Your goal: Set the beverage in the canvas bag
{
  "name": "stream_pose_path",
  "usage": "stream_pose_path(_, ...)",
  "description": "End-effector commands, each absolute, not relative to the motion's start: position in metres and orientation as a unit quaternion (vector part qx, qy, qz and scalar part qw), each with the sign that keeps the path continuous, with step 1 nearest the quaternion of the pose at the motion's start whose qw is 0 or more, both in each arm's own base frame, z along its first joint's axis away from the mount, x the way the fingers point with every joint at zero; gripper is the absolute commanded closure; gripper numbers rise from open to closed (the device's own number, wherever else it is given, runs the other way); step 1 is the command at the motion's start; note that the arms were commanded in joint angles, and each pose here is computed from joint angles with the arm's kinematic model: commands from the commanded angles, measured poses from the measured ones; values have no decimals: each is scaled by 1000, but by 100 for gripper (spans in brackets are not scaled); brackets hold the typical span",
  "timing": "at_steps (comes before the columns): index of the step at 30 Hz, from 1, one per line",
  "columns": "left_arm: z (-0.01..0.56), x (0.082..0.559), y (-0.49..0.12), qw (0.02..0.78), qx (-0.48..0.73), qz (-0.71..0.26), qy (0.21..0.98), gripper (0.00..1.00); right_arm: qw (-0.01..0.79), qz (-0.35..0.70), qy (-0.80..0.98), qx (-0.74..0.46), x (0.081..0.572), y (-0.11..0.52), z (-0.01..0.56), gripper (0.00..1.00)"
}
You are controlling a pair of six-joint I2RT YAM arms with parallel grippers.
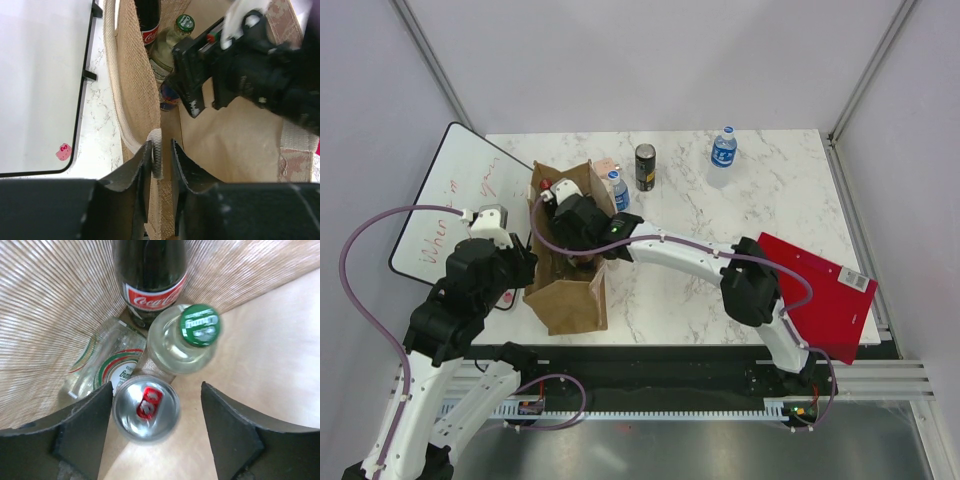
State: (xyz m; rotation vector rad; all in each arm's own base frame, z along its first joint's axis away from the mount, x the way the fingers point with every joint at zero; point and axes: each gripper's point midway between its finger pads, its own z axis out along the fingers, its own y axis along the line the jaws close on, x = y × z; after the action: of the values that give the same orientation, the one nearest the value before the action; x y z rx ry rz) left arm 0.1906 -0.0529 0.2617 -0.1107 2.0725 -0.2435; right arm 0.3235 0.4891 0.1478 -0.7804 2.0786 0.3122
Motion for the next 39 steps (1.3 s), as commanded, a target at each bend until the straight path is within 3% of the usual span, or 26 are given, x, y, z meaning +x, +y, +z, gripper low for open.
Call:
stream_pose_path(1,273,192,-55,515,-54,-115,848,71,470,168,818,-284,317,479,220,21)
stream_pose_path(7,274,191,-57,514,-51,-118,848,62,477,180,814,-278,308,464,253,19)
stream_pose_path(12,270,189,-57,508,-50,-118,852,45,498,197,802,-264,304,447,299,18)
stream_pose_path(18,271,189,-57,510,-46,-118,851,37,525,179,804,-213,333,396,332,17)
stream_pose_path(25,270,190,-57,510,-34,-111,852,36,509,130,834,-168,396,331,304,17)
stream_pose_path(39,272,187,-47,514,-36,-89,852,36,470,106,820,-308,423,350,230,18)
